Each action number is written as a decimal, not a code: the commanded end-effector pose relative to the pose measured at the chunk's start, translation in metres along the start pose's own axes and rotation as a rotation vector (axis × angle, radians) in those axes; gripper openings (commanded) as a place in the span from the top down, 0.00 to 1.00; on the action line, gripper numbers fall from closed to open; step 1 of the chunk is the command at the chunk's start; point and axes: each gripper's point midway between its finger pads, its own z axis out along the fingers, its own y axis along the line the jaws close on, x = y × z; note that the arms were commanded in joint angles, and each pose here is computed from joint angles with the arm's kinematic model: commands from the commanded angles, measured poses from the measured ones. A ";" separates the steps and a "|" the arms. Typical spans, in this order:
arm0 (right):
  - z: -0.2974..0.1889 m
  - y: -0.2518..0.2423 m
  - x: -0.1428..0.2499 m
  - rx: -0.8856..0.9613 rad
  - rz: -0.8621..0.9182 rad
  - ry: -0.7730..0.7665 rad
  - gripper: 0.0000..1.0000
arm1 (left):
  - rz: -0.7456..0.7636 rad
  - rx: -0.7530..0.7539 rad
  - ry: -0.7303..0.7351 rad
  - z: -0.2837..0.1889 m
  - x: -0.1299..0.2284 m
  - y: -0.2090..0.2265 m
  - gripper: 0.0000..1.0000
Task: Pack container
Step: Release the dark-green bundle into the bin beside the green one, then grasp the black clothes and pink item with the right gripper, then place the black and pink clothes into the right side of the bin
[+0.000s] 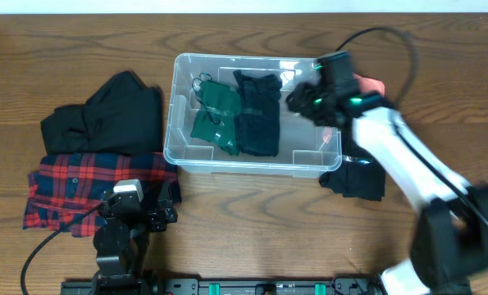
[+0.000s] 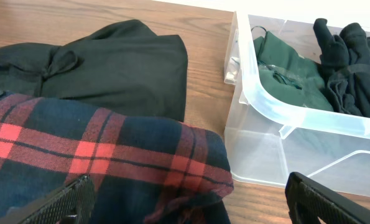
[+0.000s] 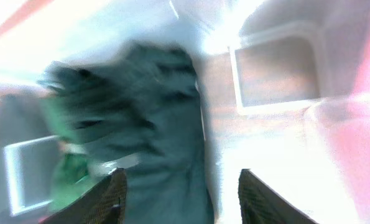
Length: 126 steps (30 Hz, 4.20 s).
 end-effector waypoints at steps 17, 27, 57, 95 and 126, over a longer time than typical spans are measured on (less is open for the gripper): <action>-0.117 -0.206 -0.067 0.184 0.151 -0.062 0.03 | -0.007 0.009 0.014 0.003 0.007 -0.001 0.02; -0.045 -0.205 0.011 0.033 0.137 0.330 0.15 | -0.007 0.009 0.014 0.003 0.007 -0.001 0.02; -0.103 -0.117 0.013 -0.188 -0.012 -0.019 0.90 | -0.007 0.009 0.014 0.003 0.007 -0.001 0.02; -0.074 0.086 0.027 -0.628 -0.341 -0.031 0.94 | -0.007 0.009 0.014 0.003 0.007 -0.001 0.02; -0.099 0.060 -0.003 -0.429 -0.268 -0.176 0.56 | -0.007 0.009 0.014 0.003 0.007 -0.001 0.02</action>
